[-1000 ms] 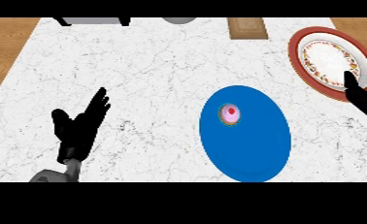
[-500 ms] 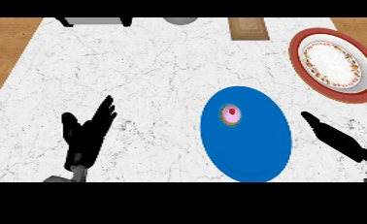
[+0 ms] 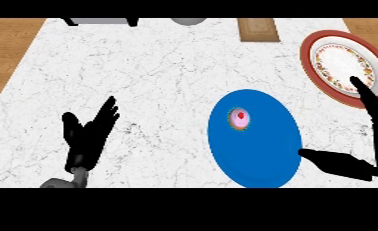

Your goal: Pick the cupcake from the plate and place it in the plate

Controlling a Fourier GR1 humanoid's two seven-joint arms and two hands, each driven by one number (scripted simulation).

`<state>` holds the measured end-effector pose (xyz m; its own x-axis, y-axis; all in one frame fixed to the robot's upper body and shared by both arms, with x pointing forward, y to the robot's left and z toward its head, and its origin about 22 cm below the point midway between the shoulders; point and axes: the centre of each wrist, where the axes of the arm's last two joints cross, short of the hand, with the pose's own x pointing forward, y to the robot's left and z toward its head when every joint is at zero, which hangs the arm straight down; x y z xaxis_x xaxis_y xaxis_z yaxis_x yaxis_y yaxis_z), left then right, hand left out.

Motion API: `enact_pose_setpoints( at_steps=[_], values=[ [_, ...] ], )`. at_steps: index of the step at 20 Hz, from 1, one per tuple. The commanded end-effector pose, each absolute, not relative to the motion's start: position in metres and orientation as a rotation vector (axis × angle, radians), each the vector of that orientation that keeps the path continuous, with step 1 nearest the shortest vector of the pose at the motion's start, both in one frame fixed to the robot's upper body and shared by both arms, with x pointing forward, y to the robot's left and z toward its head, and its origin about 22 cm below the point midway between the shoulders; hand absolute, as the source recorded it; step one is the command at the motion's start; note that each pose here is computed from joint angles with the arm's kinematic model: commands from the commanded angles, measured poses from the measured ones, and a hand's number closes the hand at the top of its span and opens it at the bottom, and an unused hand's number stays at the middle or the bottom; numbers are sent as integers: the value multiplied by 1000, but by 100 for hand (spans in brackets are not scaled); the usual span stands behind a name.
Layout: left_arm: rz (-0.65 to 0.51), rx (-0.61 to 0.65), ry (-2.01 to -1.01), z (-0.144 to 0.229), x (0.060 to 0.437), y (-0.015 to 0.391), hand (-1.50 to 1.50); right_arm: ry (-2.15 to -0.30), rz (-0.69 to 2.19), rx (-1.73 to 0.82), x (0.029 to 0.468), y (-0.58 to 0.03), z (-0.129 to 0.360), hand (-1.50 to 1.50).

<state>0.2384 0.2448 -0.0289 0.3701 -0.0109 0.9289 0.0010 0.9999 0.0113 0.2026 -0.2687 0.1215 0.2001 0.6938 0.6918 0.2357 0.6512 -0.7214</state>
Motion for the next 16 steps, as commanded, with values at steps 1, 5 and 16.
enact_pose_setpoints(
  at_steps=[1, 5, 16],
  values=[
    [-24, 13, -1186, -31, 236, 239, 0, -1241, 483, -889, 210, -238, 154, -150],
    [-13, -3, -1186, -33, 232, 241, 0, -1176, 536, -883, 235, -199, 129, -150],
    [-13, 10, -1190, -28, 249, 247, 0, -1021, 565, -825, 259, -149, 117, -150]
  ],
)
